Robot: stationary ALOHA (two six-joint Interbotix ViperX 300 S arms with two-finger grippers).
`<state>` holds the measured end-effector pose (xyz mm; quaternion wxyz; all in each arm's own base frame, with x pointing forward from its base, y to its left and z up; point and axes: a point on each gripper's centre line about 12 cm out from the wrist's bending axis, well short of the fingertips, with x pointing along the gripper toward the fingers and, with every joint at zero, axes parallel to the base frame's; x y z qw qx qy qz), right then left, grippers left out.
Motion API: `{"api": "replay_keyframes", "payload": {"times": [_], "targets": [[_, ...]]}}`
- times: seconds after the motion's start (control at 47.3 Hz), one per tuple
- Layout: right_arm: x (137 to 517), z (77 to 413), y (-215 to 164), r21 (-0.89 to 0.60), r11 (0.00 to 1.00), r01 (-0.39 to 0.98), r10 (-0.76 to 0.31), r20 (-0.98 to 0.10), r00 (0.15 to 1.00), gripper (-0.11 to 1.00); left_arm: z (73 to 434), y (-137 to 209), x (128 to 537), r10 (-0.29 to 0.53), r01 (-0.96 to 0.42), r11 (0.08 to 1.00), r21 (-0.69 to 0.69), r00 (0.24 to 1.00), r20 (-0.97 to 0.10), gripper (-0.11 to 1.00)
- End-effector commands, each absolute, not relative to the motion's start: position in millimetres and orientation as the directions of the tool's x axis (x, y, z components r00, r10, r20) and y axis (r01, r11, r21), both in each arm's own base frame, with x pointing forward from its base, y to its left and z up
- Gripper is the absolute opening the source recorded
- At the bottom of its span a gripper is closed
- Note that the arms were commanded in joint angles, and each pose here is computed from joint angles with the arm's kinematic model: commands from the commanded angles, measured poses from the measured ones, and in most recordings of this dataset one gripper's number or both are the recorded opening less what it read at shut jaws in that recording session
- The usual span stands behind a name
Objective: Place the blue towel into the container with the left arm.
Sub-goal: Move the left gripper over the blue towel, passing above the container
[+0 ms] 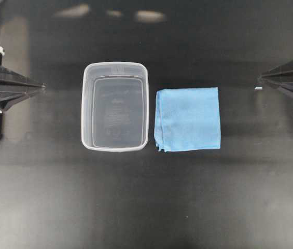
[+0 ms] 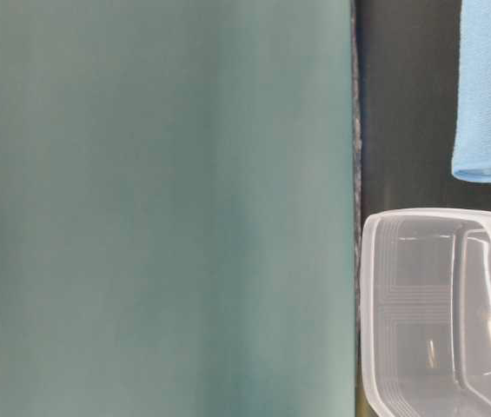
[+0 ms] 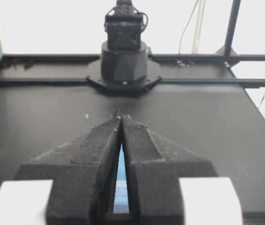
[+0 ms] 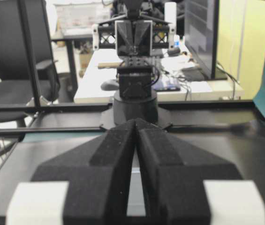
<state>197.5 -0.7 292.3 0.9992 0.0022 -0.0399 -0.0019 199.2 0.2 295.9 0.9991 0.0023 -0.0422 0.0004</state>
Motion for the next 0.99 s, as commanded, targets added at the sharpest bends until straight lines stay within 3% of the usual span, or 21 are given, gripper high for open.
{"api": "replay_keyframes", "payload": {"times": [0.0,0.148,0.402,0.634,0.74,0.888,0.973], "targets": [[199,299,-1,0.012,1.000,0.007,-0.008,0.096,0.995,0.01,320,0,211,-0.008,0.004,1.000,0.027,0.992,0.122,0.06],[198,295,-2,0.023,1.000,0.011,-0.013,0.057,0.998,0.00,341,0,229,-0.003,0.001,1.000,0.027,0.996,0.092,0.01],[192,273,-1,0.038,0.999,0.012,-0.007,-0.124,0.992,0.00,351,2,280,0.008,-0.004,1.000,0.025,0.984,-0.178,0.01],[181,259,-2,0.112,0.993,0.032,-0.008,-0.209,0.978,0.03,349,2,334,0.015,-0.002,0.999,0.034,0.928,-0.371,0.01],[175,260,-1,0.119,0.992,0.032,-0.008,-0.203,0.979,0.20,341,0,360,0.011,0.007,0.999,0.036,0.882,-0.471,0.01],[168,265,-3,0.121,0.992,0.036,-0.015,-0.169,0.985,0.59,333,-3,393,0.011,0.017,0.999,0.043,0.806,-0.591,0.01],[164,267,-4,0.121,0.992,0.039,-0.021,-0.148,0.989,0.75,331,-2,408,0.016,0.015,0.999,0.043,0.768,-0.640,0.01]]}}
